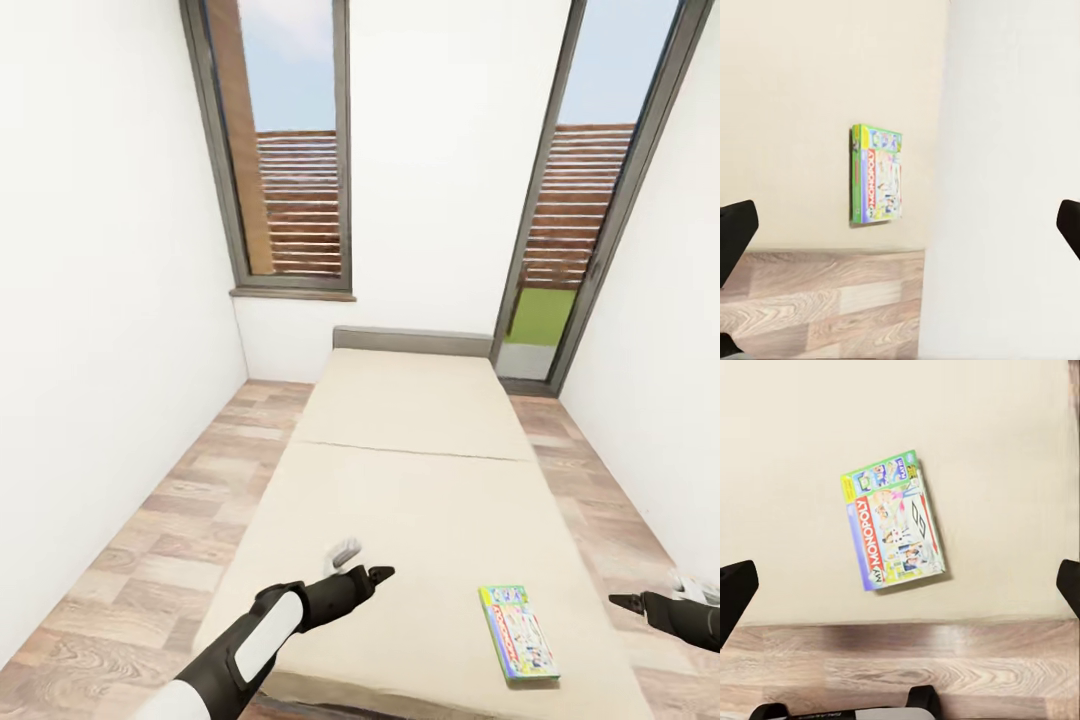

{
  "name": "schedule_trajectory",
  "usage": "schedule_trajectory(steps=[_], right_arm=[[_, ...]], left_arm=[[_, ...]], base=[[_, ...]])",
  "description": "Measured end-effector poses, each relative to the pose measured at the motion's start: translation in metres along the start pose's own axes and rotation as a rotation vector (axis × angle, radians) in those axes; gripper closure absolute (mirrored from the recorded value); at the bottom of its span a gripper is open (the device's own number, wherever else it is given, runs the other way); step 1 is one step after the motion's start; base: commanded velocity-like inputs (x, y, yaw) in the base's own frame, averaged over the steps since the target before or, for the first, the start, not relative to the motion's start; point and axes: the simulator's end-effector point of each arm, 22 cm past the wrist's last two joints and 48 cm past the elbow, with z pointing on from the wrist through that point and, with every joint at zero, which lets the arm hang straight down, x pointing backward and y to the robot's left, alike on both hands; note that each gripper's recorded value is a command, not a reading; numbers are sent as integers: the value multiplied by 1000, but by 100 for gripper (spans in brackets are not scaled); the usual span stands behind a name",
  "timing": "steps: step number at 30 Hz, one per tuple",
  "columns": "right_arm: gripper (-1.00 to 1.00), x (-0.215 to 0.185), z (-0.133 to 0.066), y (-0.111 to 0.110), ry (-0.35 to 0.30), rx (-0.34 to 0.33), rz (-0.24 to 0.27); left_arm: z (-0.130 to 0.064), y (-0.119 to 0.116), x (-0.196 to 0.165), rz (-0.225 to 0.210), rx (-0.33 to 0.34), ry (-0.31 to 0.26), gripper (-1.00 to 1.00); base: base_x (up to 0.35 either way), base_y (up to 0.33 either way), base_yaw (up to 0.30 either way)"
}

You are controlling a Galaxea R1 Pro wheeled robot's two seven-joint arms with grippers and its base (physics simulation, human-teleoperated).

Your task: Put all the toys in the child's room - the three board games (two on the bed and one on the table), the two jigsaw puzzles on the table, and the tennis ball on the table - inside the toy box on the table in the child's room.

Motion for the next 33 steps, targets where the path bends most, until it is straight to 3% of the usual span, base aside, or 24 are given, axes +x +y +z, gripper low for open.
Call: schedule_trajectory(steps=[5, 6, 9, 12, 13, 16, 27, 33], right_arm=[[-100, 1, 1, 1, 2, -1, -3], [-100, 2, 1, 1, 7, 2, -7], [-100, 4, 2, -1, 14, 10, -11], [-100, 12, 13, 15, 27, -14, -14], [-100, 14, 22, 33, 34, -38, -28], [-100, 6, 25, 47, 19, -52, -57], [-100, 4, 24, 49, 14, -53, -66], [-100, -4, 20, 49, -4, -47, -81]], left_arm=[[0, 10, 2, -7, -30, 3, -100], [0, 23, 5, -15, -76, 8, -100], [-1, 37, 8, -22, -127, 12, -100], [-2, 43, 6, -25, -148, 2, -100], [-3, 51, 5, -31, -163, -2, -100], [-7, 63, 5, -38, -186, -3, -100], [-7, 66, 5, -39, -190, -3, -100], [-12, 81, -3, -44, -217, -9, -100]], base=[[0, -328, -300], [0, -328, -300], [0, -328, -300], [0, -328, -287], [0, -328, -178], [0, -328, -59], [0, -328, -6], [9, -328, 0]])
